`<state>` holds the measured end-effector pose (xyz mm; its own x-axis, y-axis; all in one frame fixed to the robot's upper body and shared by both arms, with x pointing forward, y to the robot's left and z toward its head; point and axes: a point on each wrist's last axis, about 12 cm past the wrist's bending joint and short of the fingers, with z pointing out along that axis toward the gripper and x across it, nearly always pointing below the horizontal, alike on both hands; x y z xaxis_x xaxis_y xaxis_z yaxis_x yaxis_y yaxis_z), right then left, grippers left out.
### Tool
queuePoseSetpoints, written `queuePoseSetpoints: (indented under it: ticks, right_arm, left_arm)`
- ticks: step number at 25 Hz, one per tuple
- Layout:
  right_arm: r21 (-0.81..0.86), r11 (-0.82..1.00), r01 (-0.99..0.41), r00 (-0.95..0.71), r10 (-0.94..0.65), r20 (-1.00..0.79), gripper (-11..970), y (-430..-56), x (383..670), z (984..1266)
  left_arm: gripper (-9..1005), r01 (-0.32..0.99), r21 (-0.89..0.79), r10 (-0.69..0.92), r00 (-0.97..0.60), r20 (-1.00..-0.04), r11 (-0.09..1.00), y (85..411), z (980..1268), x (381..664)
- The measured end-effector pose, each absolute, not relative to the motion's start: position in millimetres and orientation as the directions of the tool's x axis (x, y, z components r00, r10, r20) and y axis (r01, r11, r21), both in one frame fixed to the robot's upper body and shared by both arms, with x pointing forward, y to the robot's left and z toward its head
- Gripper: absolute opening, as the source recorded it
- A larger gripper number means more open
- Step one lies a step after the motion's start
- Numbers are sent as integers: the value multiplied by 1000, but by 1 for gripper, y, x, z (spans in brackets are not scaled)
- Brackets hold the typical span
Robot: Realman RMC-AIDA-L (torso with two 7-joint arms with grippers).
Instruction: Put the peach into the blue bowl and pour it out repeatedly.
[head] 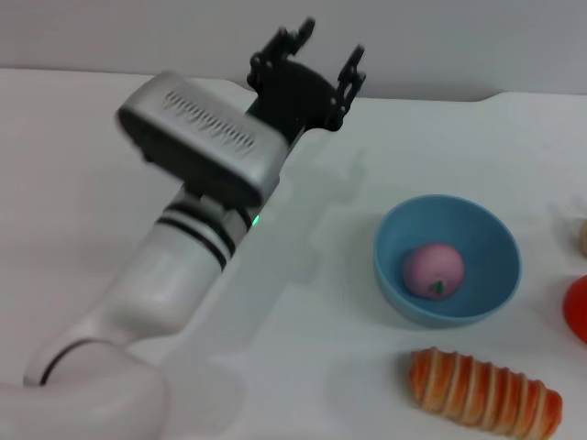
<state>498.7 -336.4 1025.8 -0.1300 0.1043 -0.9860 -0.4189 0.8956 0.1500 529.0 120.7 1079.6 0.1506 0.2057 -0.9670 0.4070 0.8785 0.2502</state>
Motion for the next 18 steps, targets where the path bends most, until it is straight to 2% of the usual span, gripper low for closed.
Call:
queuePoseSetpoints:
  ticks: [3,9,14,18]
  right_arm:
    - [166,895,-413,-138,119,-983,431,-335,496,1023]
    - [228,900,-371,-121,196,-973,431,-333,489,1019]
    - [176,927,-333,-44,171,-984,430,-330,481,1017]
    - [114,951,-288,4,120,-993,431,-326,475,1012]
  left_arm:
    - [547,396,132,53,204,-978,909,124,1088,529]
    - [546,394,-63,-96,64,-993,917,140,1069,534]
    - [546,369,-87,-111,44,-993,925,145,1065,531]
    - [545,448,60,40,56,-998,892,144,1048,526]
